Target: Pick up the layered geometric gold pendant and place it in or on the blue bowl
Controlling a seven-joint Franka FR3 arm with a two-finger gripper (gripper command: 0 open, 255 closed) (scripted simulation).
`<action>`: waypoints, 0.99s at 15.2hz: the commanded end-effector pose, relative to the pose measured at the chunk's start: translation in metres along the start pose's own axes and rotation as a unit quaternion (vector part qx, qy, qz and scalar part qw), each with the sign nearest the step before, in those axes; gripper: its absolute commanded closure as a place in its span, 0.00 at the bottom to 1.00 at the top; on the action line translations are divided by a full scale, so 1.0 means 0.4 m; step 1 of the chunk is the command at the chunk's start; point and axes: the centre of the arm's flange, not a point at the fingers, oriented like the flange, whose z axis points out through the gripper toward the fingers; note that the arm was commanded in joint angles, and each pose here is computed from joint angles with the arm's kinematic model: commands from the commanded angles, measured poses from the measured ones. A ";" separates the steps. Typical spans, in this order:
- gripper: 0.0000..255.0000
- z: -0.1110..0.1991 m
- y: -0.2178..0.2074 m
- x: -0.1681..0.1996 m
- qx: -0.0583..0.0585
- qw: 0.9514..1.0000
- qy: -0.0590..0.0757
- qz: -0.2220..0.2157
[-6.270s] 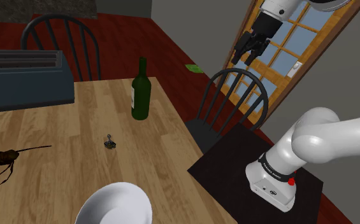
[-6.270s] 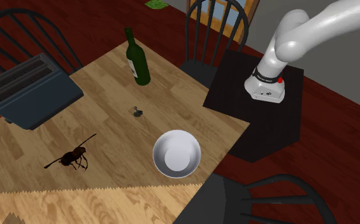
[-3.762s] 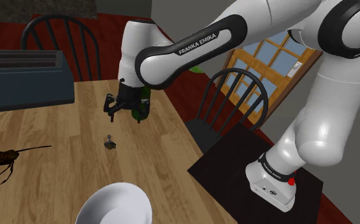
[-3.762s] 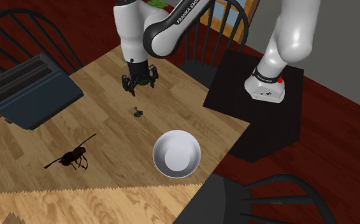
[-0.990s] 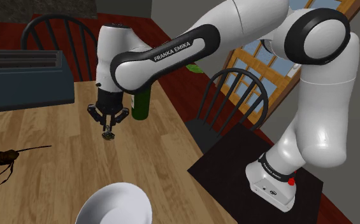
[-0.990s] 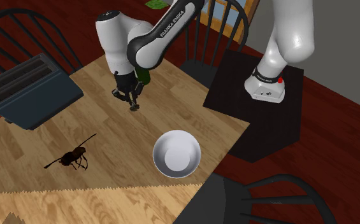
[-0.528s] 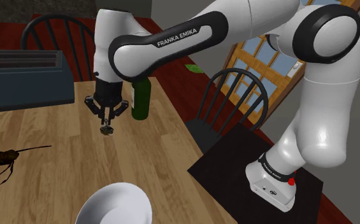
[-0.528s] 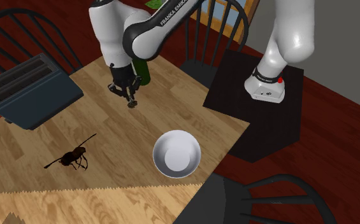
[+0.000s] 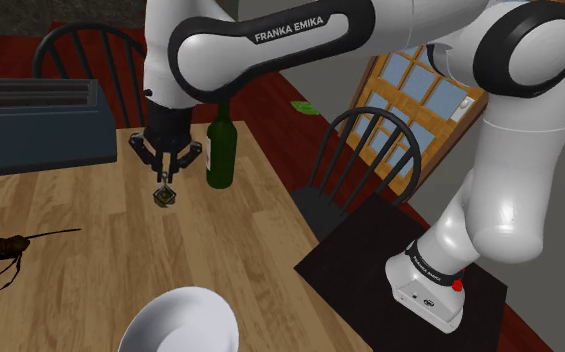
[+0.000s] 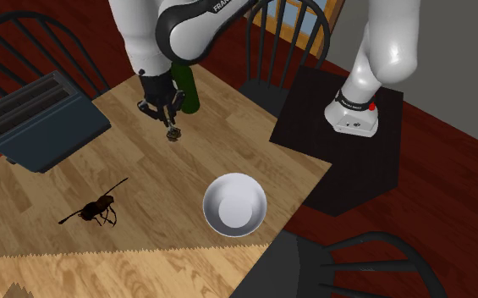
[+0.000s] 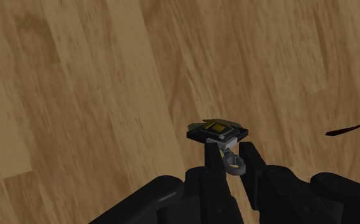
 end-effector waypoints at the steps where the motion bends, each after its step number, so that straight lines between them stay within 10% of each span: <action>1: 1.00 -0.026 -0.004 -0.005 0.000 1.000 0.000 0.000; 9: 1.00 -0.119 -0.018 -0.022 0.000 1.000 0.000 0.000; 15: 1.00 -0.117 0.008 -0.218 0.000 1.000 0.000 0.000</action>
